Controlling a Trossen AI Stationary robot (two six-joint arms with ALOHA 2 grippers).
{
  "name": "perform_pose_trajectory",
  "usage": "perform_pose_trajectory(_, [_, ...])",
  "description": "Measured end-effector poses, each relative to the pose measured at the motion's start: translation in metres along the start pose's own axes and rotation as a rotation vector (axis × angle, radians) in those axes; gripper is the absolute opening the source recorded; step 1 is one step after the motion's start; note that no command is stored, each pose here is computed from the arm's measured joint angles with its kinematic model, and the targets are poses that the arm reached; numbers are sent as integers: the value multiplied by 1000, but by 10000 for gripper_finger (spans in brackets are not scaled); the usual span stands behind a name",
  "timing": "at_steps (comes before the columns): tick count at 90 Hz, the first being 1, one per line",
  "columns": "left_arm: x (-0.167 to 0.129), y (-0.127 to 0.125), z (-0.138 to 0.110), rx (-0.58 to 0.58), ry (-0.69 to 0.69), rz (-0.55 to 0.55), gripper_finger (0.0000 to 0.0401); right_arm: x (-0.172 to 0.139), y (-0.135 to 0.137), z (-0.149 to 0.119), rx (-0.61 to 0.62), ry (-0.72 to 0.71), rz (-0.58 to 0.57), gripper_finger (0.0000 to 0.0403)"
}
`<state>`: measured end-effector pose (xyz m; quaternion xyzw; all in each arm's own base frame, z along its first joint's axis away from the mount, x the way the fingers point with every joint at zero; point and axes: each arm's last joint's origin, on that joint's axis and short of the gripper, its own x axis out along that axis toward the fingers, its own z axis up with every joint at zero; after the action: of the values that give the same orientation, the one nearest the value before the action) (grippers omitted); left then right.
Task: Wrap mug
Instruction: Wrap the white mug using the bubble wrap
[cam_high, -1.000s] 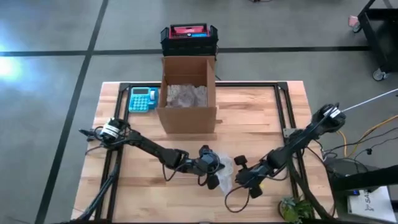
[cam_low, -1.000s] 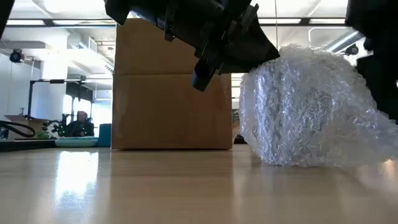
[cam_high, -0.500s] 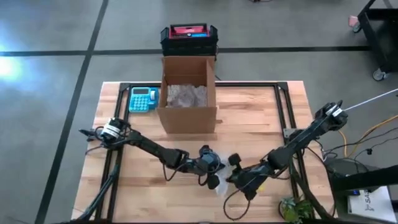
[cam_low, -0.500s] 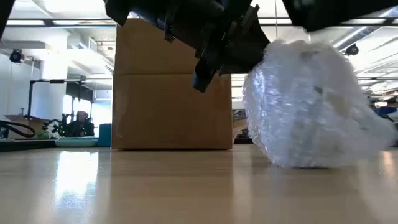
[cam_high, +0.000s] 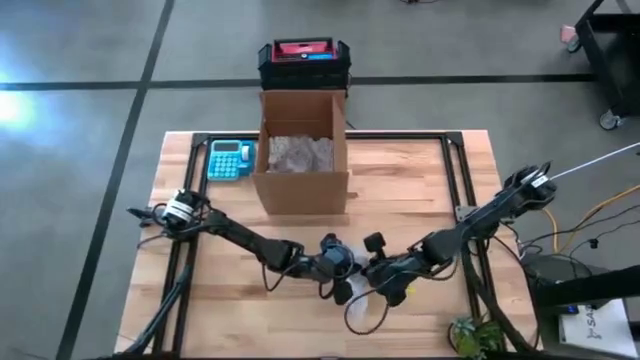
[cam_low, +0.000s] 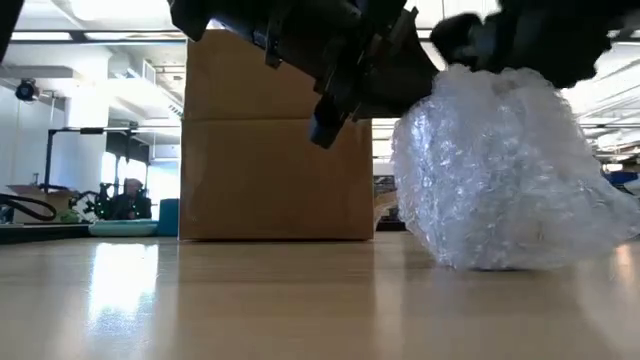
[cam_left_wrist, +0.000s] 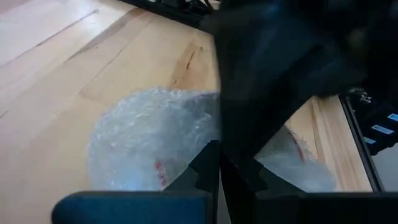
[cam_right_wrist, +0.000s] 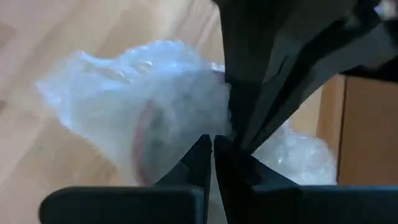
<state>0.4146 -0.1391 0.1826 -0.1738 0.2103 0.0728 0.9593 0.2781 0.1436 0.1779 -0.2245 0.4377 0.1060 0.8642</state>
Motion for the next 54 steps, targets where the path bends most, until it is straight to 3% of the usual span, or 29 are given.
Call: perform_pose_trajectory(54, [-19, -11, 20, 15, -43, -53, 0, 8, -1, -4, -20, 31, 11, 8])
